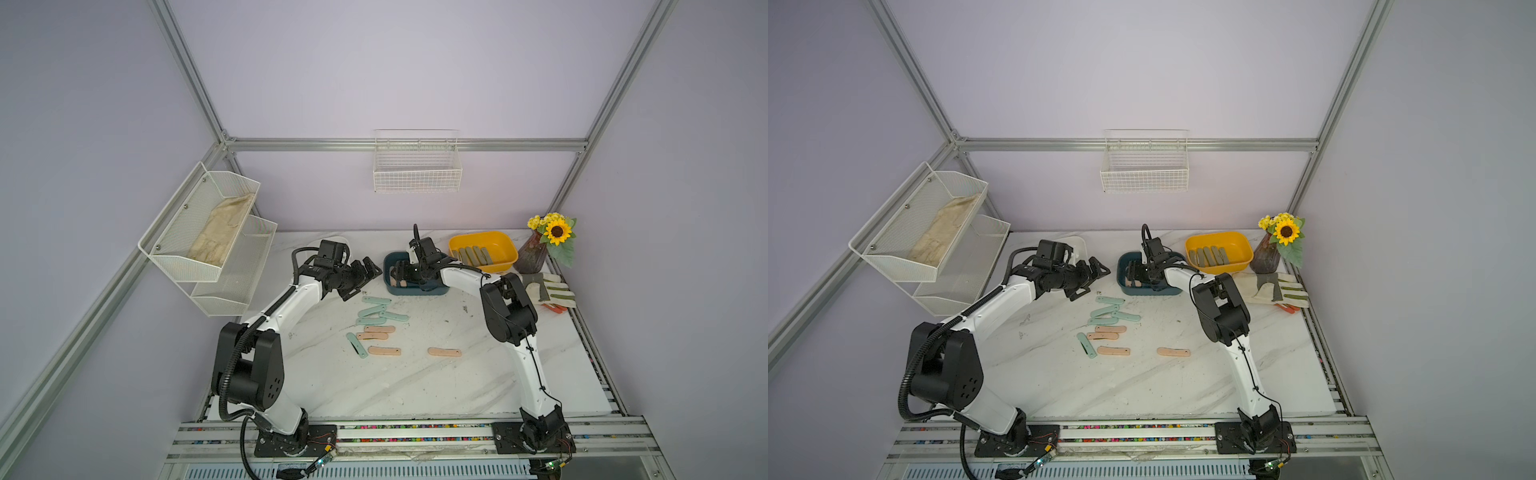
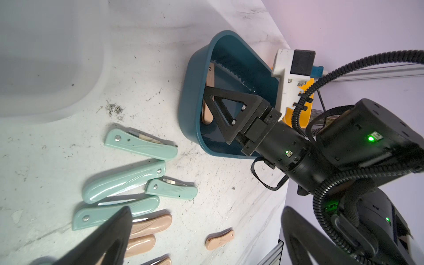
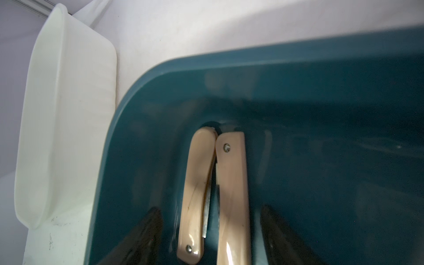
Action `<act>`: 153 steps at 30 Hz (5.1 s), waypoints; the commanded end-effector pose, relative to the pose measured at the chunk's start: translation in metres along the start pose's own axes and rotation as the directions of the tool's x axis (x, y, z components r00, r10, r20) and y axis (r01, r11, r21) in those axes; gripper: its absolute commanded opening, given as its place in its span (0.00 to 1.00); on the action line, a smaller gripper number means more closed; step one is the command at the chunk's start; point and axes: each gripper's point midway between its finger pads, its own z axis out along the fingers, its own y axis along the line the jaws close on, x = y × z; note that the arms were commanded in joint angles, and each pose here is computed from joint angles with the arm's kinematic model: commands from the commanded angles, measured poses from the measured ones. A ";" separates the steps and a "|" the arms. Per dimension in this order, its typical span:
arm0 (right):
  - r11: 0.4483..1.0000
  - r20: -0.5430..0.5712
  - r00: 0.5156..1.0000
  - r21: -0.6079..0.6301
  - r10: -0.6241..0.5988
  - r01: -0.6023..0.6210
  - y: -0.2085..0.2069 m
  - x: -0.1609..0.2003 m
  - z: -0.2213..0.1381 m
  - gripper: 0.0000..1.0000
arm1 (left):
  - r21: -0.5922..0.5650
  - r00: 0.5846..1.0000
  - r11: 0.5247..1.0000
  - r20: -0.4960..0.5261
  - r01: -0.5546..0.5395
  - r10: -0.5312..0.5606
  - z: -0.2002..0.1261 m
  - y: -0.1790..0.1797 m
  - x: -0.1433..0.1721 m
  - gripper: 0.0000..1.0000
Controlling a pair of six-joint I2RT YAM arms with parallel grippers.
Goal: Place the fruit knives into the storage box by color
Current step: Place the fruit knife in the storage box, then pick up the fruit knife from the center of the board.
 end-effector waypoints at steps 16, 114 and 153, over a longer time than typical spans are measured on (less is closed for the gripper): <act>0.998 0.079 0.995 0.039 -0.058 0.055 0.027 0.002 -0.134 0.71 | 0.076 0.997 0.995 0.043 -0.067 0.064 -0.031 -0.027 0.012 1.00; 0.898 -0.188 0.980 0.418 -0.060 0.135 -0.065 0.211 -0.165 0.64 | 0.104 0.993 0.989 -0.037 -0.104 0.109 0.000 -0.039 0.058 1.00; 0.916 -0.083 0.995 0.393 -0.056 0.084 -0.037 0.194 -0.171 0.22 | 0.123 0.993 0.987 -0.039 -0.103 0.108 0.000 -0.046 0.058 1.00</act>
